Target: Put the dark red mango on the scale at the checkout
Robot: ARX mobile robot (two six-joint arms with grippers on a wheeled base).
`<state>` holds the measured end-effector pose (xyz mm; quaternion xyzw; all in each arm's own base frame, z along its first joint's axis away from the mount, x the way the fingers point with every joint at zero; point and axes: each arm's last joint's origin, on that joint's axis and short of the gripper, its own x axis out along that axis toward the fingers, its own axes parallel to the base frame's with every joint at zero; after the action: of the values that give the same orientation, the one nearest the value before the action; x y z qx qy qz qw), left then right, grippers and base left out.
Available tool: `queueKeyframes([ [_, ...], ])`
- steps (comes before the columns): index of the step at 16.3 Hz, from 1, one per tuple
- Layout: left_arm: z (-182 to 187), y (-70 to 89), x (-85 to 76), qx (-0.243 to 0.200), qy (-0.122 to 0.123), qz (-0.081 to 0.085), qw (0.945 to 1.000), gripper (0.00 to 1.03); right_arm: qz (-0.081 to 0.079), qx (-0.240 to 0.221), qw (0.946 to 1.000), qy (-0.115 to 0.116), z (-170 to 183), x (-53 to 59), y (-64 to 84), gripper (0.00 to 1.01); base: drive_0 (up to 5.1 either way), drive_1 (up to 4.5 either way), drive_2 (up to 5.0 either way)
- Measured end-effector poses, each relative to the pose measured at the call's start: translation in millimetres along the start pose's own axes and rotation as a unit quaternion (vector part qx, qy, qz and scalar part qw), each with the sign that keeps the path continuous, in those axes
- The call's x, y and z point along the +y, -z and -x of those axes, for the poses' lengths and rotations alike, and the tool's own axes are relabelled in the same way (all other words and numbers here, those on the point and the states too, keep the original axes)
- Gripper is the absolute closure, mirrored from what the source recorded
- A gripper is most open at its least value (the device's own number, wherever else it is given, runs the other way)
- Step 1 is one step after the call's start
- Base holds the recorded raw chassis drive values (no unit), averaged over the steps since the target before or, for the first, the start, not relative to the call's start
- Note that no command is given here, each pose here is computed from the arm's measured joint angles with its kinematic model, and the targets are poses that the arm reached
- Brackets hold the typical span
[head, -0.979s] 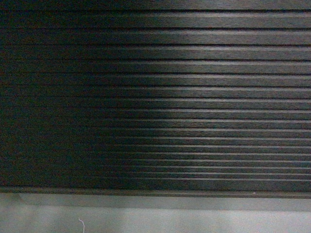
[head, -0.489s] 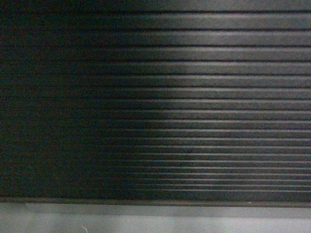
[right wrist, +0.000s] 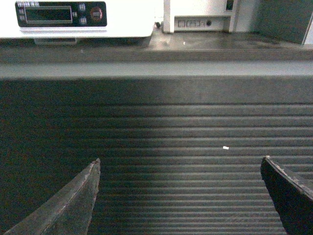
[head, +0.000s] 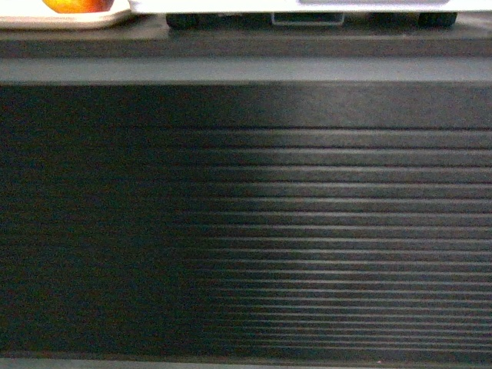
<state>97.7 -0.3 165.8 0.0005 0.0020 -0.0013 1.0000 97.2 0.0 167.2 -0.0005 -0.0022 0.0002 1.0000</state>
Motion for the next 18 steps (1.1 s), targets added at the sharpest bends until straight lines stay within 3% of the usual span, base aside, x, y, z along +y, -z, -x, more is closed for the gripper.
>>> queueKeyframes([
  [18, 0.0, 0.0, 0.0, 0.0, -0.001, 0.0, 1.0, 0.05, 0.0, 0.002, 1.0, 0.001, 0.0, 0.0, 0.3, 0.03, 0.0, 0.0, 0.0],
])
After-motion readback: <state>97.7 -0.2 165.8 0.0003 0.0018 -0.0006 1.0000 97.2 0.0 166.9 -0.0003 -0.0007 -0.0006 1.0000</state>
